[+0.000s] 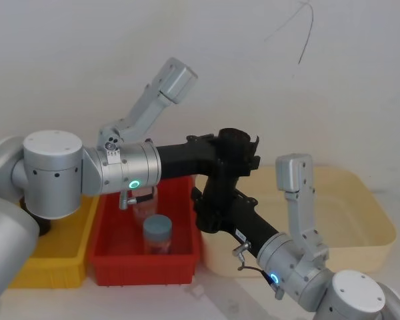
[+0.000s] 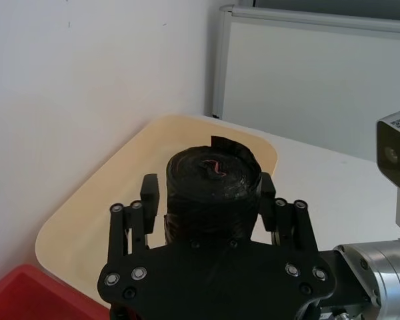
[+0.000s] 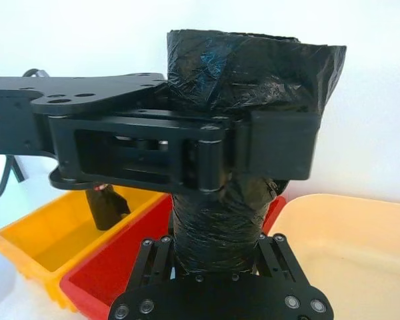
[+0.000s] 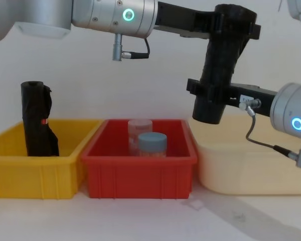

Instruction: Pick up the garbage bag with the one hand and transfer it to the other hand.

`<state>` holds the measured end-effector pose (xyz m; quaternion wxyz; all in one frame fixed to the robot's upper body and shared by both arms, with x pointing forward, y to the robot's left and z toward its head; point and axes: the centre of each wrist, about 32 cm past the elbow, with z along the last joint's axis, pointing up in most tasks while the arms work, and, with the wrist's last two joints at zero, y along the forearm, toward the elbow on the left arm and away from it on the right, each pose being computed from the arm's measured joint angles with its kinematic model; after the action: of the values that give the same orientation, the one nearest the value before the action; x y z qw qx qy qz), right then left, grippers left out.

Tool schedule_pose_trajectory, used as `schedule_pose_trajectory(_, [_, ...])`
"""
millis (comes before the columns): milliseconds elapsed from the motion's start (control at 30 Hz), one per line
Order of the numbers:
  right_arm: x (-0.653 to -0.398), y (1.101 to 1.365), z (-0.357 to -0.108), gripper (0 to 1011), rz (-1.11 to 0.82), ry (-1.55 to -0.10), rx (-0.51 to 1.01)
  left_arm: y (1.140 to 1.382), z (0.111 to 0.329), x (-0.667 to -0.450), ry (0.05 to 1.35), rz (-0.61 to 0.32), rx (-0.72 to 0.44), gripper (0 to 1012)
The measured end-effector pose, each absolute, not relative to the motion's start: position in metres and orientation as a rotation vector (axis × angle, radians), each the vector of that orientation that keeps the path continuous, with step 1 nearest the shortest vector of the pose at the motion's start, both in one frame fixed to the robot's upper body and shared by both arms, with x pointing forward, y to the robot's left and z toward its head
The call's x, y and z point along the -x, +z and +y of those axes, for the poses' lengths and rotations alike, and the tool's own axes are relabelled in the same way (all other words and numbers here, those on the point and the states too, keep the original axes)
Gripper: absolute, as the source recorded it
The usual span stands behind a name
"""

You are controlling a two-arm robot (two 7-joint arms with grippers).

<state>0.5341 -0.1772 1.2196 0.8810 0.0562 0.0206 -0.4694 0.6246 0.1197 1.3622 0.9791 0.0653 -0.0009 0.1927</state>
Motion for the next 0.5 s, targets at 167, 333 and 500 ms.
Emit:
schedule_pose_trajectory(167, [-0.536,1.219,-0.179,507,0.04,-0.992,-0.118,1.362,0.123,-0.624,0.405,0.007,-0.128,959])
schedule_pose_trajectory(333, [-0.54,1.218,-0.182,507,0.04,-1.013,-0.114,1.363,0.132,-0.62,0.435,0.03,-0.116,1001])
schedule_pose_trajectory(500, [-0.544,1.218,-0.183,507,0.038,-1.034,-0.11,1.363,0.145,-0.615,0.465,0.059,-0.098,1001])
